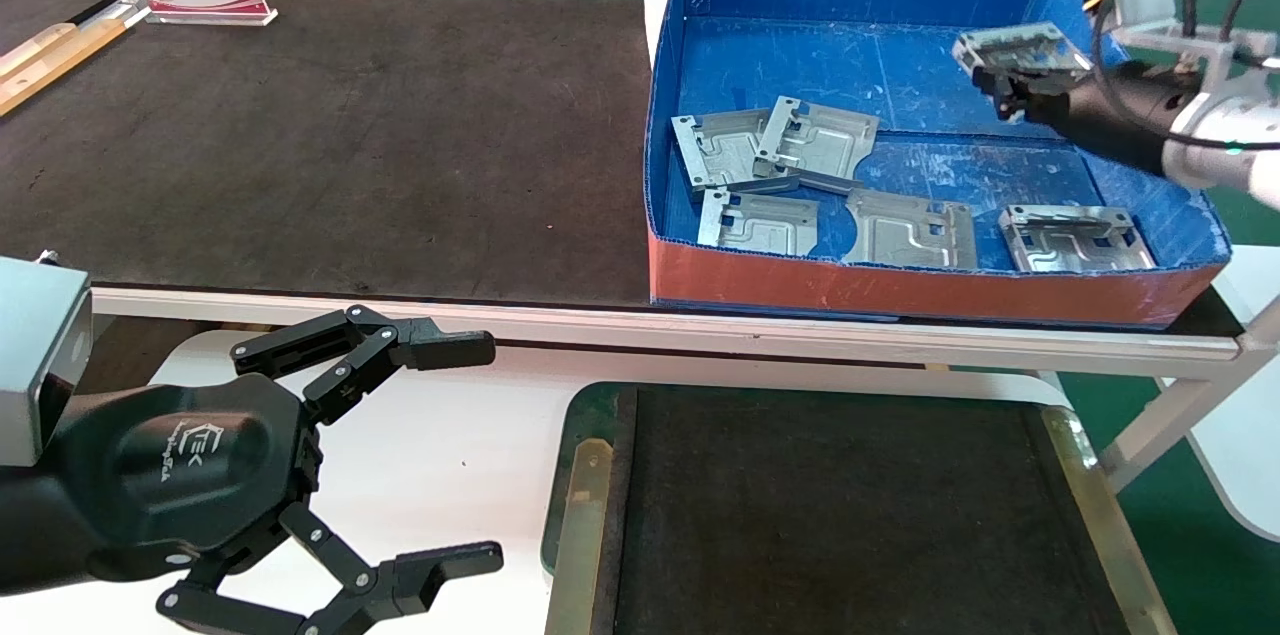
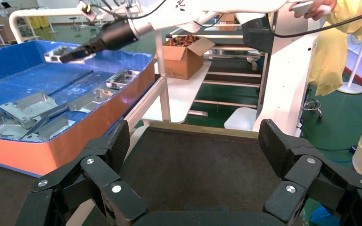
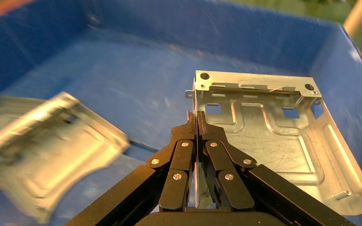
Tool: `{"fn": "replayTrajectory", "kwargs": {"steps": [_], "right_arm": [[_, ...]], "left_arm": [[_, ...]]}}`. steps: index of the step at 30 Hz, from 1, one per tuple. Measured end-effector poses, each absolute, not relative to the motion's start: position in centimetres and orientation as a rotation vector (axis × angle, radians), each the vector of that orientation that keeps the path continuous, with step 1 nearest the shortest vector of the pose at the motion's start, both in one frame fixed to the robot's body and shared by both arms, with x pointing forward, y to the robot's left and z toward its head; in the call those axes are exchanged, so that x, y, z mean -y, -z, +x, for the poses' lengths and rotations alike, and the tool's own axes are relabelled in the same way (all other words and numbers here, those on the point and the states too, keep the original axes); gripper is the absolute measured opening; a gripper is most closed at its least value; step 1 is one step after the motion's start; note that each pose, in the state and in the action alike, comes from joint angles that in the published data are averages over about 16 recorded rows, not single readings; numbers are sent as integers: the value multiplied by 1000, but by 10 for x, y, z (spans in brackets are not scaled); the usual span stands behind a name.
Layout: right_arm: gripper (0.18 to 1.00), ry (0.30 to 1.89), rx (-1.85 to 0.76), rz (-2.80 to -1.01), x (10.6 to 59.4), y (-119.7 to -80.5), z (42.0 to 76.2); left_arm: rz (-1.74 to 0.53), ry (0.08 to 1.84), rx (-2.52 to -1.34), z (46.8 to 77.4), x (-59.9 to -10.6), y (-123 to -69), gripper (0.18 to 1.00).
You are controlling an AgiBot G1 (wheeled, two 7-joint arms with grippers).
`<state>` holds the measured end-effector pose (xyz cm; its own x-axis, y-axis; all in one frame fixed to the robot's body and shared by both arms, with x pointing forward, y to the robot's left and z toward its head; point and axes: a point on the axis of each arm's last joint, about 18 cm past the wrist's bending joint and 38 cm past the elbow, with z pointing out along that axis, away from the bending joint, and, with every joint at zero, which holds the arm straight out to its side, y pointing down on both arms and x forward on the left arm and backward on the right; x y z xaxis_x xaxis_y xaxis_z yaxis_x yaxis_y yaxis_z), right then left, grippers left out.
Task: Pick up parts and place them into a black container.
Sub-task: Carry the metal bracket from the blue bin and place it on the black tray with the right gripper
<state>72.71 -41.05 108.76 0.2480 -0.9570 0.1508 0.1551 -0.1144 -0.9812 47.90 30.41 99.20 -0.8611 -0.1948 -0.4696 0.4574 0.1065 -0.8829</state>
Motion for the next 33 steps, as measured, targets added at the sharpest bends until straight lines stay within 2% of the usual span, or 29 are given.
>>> {"fn": "replayTrajectory", "kwargs": {"steps": [7, 20, 33], "right_arm": [[191, 1073, -664, -1388, 405, -1097, 695], [191, 815, -308, -1528, 388, -1087, 622], [191, 642, -128, -1569, 361, -1077, 573]], "left_arm": [[255, 1805, -1914, 479, -304, -992, 1001], [255, 1805, -1914, 479, -304, -992, 1001], [255, 1805, -1914, 479, -304, -992, 1001]]}}
